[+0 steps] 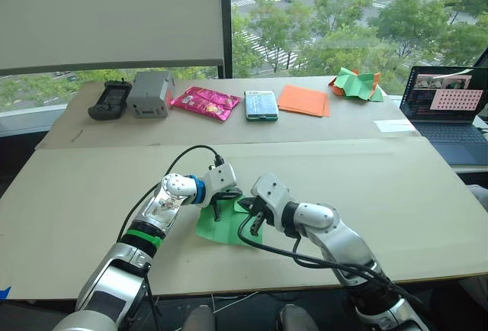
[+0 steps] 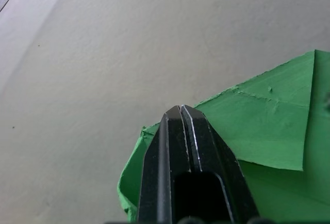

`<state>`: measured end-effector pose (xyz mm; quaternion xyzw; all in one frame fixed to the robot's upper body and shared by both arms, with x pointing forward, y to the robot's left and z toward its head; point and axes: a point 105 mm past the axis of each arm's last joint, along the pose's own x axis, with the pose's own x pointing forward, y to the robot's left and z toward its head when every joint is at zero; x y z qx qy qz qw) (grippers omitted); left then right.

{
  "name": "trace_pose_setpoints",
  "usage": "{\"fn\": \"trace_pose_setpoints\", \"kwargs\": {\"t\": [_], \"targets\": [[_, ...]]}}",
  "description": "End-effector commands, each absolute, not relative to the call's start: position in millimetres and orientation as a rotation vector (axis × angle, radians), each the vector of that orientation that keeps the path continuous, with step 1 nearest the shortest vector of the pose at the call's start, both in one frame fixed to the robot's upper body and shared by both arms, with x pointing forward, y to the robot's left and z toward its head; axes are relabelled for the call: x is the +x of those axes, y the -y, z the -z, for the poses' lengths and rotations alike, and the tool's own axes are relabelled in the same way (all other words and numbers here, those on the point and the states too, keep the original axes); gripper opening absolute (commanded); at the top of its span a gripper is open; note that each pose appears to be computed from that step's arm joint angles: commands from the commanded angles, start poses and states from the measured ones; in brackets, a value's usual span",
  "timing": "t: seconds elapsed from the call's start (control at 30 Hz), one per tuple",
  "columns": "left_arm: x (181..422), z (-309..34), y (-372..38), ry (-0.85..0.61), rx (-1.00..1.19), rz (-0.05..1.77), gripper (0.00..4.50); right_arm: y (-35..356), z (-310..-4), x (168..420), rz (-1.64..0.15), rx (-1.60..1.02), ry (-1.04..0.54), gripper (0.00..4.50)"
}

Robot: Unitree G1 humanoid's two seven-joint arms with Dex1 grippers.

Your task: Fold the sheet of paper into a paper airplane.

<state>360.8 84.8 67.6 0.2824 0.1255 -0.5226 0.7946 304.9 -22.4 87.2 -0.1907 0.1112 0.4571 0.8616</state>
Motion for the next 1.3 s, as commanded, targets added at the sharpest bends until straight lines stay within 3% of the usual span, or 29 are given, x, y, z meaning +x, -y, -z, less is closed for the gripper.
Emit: {"fn": "trace_pose_setpoints", "kwargs": {"t": [0.03,0.23,0.4,0.53,0.7,0.9,1.27,1.3], "targets": [[355.8,-53.6,-99.0,-0.346,0.622,1.102,0.00,15.8,-85.6,310.9,-0.964,-0.451,-0.207,0.04],[357.1,-68.8,-110.7,-0.314,0.549,1.019,0.00,23.1,-56.6,312.2,-0.958,-0.516,-0.319,0.04],[360.1,-103.4,-135.0,-0.264,0.303,0.856,0.00,23.8,-48.7,312.1,-0.966,-0.550,-0.350,0.04],[346.3,-128.6,-159.0,-0.240,0.119,0.795,0.00,19.5,-50.7,311.0,-0.991,-0.570,-0.323,0.04],[329.2,-125.4,-177.2,-0.277,-0.077,0.763,1.53,19.9,-49.4,314.0,-0.998,-0.623,-0.308,0.00],[328.4,-105.2,-177.6,-0.357,-0.105,0.749,3.53,17.0,-48.7,313.4,-1.012,-0.630,-0.300,0.00],[338.2,-96.4,-144.7,-0.377,-0.130,0.815,3.53,16.3,-50.8,313.8,-1.004,-0.638,-0.298,0.00],[339.1,-94.9,-144.1,-0.382,-0.124,0.813,3.28,16.3,-51.0,313.9,-1.003,-0.639,-0.297,0.00]]}}
